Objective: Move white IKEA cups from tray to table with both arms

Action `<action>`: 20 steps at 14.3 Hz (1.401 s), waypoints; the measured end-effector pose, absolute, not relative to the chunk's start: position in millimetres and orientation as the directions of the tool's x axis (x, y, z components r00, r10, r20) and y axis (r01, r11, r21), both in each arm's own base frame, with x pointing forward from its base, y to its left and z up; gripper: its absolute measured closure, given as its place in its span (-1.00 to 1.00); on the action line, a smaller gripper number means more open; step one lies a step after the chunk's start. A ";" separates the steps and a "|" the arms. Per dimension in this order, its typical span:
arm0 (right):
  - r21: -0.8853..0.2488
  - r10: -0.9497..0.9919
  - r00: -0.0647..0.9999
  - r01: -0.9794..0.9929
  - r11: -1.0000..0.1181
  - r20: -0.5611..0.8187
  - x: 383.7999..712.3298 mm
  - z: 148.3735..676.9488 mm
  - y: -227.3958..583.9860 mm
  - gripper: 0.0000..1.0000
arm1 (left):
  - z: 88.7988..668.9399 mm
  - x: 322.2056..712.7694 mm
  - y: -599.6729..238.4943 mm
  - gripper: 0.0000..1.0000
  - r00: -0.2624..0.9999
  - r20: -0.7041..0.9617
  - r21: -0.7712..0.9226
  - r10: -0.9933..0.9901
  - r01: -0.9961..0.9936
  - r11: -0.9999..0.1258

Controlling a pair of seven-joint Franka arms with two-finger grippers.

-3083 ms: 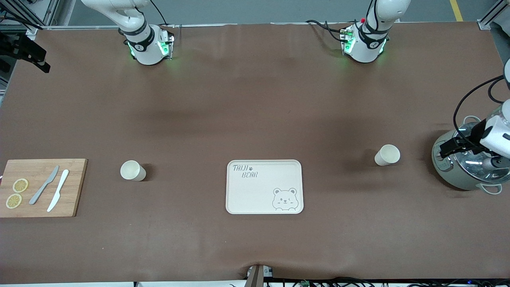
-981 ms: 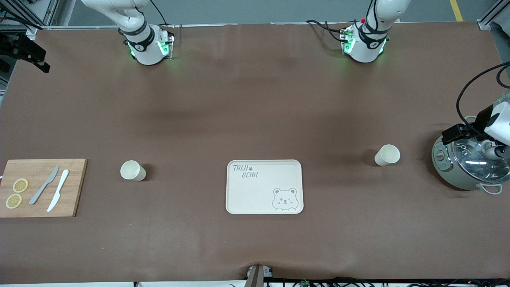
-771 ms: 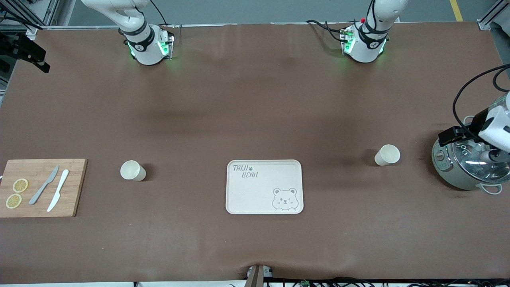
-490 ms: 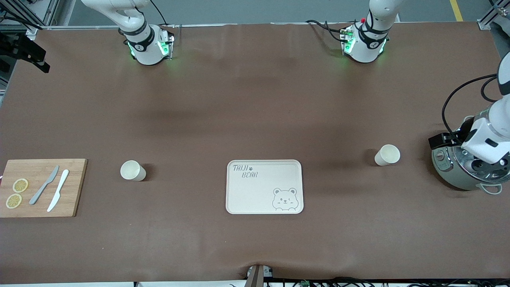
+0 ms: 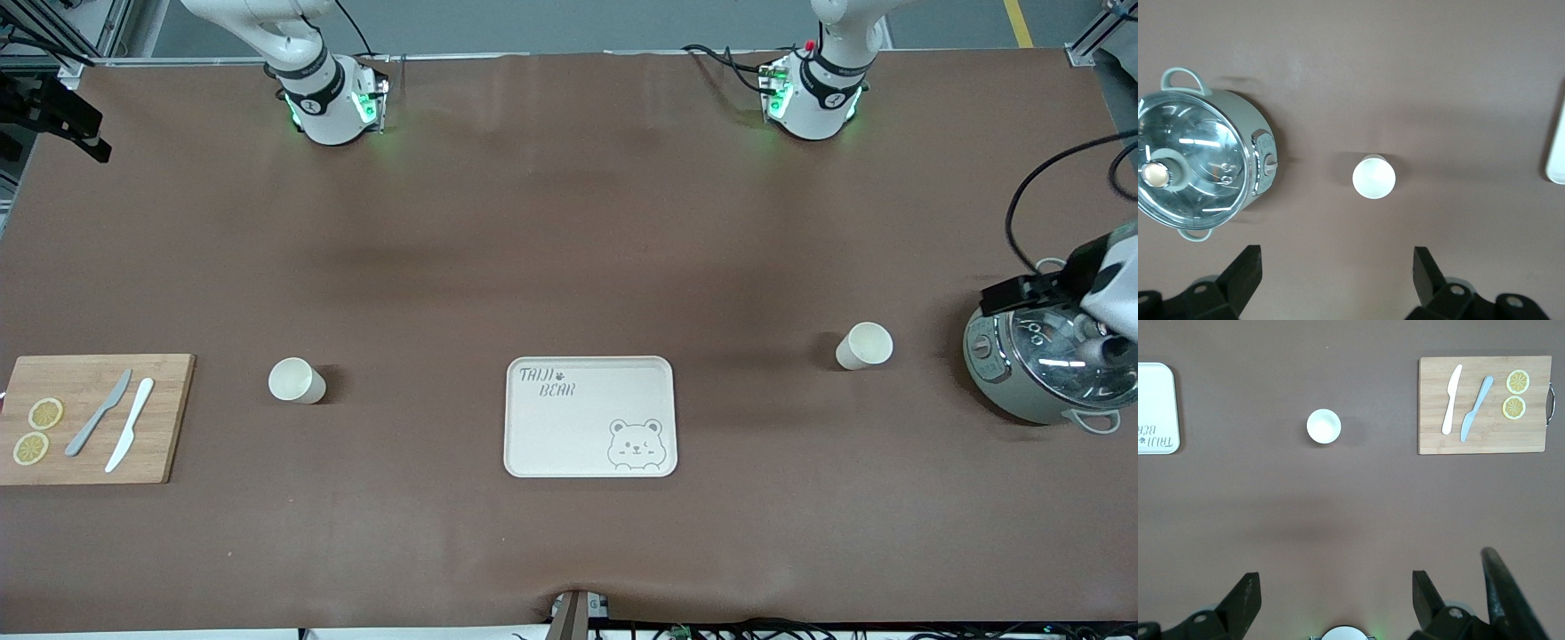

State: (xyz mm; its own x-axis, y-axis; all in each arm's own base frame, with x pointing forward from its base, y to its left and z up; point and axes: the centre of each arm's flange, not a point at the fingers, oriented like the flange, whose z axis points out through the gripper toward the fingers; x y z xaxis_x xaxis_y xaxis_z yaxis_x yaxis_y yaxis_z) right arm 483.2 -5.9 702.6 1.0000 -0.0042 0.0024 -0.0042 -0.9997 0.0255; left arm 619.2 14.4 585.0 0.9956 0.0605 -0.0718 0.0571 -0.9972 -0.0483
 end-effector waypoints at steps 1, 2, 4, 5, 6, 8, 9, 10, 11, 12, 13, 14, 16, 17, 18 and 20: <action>0.025 -0.004 1.000 -0.004 -1.000 0.002 483.2 702.6 -5.9 -1.00 | 596.9 613.4 22.4 -1.00 0.997 -0.055 -0.047 0.061 0.058 -0.997; 0.025 -0.004 1.000 -0.004 -1.000 0.002 483.2 702.6 -5.9 -1.00 | 604.7 608.8 28.4 -1.00 0.997 -0.045 -0.047 0.062 0.060 -0.997; 0.025 -0.004 1.000 -0.004 -1.000 0.002 483.2 702.6 -6.0 -1.00 | 608.4 605.5 29.3 -1.00 0.997 -0.040 -0.047 0.060 0.058 -0.997; 0.025 -0.004 1.000 -0.004 -1.000 0.002 483.2 702.6 -6.0 -1.00 | 606.7 605.9 24.3 -1.00 0.998 -0.043 -0.047 0.052 0.050 -0.998; 0.025 -0.004 1.000 -0.005 -1.000 0.002 483.2 702.6 -6.1 -1.00 | 605.2 606.3 19.0 -1.00 0.998 -0.044 -0.046 0.046 0.044 -0.998; 0.025 -0.005 1.000 -0.005 -1.000 0.002 483.2 702.6 -6.1 -1.00 | 606.1 606.2 10.7 -1.00 0.998 -0.042 -0.035 0.044 0.042 -0.998; 0.025 -0.005 1.000 -0.005 -1.000 0.002 483.2 702.6 -6.1 -1.00 | 608.4 605.3 8.2 -1.00 0.998 -0.037 -0.026 0.045 0.044 -0.999; 0.025 -0.005 1.000 -0.005 -1.000 0.002 483.2 702.6 -6.2 -1.00 | 611.5 603.9 6.6 -1.00 0.998 -0.032 -0.022 0.045 0.044 -0.999; 0.025 -0.005 1.000 -0.005 -1.000 0.002 483.2 702.6 -6.2 -1.00 | 615.5 602.1 6.1 -1.00 0.999 -0.026 -0.020 0.044 0.044 -0.999; 0.025 -0.005 1.000 -0.005 -1.000 0.002 483.2 702.6 -6.2 -1.00 | 620.4 599.8 5.8 -1.00 0.999 -0.018 -0.016 0.044 0.043 -0.999; 0.025 -0.005 1.000 -0.005 -1.000 0.002 483.2 702.6 -6.2 -1.00 | 625.0 597.4 4.7 -1.00 0.999 -0.011 -0.013 0.042 0.041 -0.999; 0.025 -0.005 1.000 -0.005 -1.000 0.002 483.2 702.6 -6.3 -1.00 | 628.3 595.8 2.8 -1.00 0.999 -0.006 -0.010 0.038 0.038 -0.999; 0.025 -0.005 1.000 -0.005 -1.000 0.002 483.2 702.6 -6.5 -1.00 | 630.2 594.8 -1.2 -1.00 0.999 -0.003 -0.007 0.032 0.032 -0.999; 0.025 -0.005 1.000 -0.005 -1.000 0.002 483.2 702.6 -6.5 -1.00 | 629.8 594.8 -2.8 -1.00 1.000 -0.004 -0.006 0.029 0.029 -1.000; 0.025 -0.005 1.000 -0.005 -1.000 0.002 483.2 702.6 -6.5 -1.00 | 629.4 594.8 -4.5 -1.00 1.000 -0.004 -0.004 0.027 0.027 -1.000; 0.025 -0.006 1.000 -0.006 -1.000 0.002 483.2 702.6 -6.8 -1.00 | 629.3 594.7 -10.8 -1.00 1.000 -0.005 -0.002 0.016 0.016 -1.000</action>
State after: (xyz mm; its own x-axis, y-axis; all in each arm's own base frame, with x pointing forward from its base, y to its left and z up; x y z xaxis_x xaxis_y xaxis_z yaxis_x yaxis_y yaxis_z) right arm 483.2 -6.8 702.6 1.0000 -0.0062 0.0024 -0.0062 -0.9997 0.0254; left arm 594.7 -10.8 629.3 0.9999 0.0162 -0.0047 0.0162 -0.9999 -0.0023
